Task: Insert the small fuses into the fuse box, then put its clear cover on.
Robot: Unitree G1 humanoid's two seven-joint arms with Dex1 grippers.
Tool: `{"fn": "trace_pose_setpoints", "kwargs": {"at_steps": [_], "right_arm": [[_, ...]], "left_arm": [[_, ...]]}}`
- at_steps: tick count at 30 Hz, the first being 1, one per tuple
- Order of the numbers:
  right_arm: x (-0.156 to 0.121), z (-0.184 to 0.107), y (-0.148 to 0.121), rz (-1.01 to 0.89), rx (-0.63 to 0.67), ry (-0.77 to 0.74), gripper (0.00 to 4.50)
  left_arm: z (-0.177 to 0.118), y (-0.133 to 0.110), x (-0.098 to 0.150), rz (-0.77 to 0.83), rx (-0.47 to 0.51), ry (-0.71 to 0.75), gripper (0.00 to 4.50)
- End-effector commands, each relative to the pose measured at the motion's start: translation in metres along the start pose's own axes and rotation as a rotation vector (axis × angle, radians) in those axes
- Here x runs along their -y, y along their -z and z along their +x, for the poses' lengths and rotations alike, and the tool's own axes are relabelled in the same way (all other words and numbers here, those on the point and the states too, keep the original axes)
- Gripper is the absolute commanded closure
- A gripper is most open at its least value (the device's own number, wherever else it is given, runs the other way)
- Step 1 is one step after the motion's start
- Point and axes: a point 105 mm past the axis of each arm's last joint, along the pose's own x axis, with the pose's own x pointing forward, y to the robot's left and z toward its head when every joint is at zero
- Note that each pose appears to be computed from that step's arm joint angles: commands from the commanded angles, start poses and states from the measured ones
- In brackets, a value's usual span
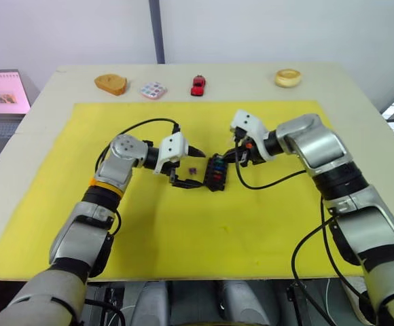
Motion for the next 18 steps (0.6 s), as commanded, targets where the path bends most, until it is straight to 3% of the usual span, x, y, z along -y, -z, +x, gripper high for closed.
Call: {"fn": "trace_pose_setpoints", "kwargs": {"at_steps": [1,18], "right_arm": [[0.0,-0.009,-0.006,-0.012,0.025,0.013,4.5],[0.002,-0.001,-0.001,-0.054,-0.005,0.058,4.5]], "left_arm": [[0.002,-0.007,0.0,0.04,0.011,-0.001,0.06],[0.005,-0.009,0.0,0.042,0.019,-0.001,0.06]]}}
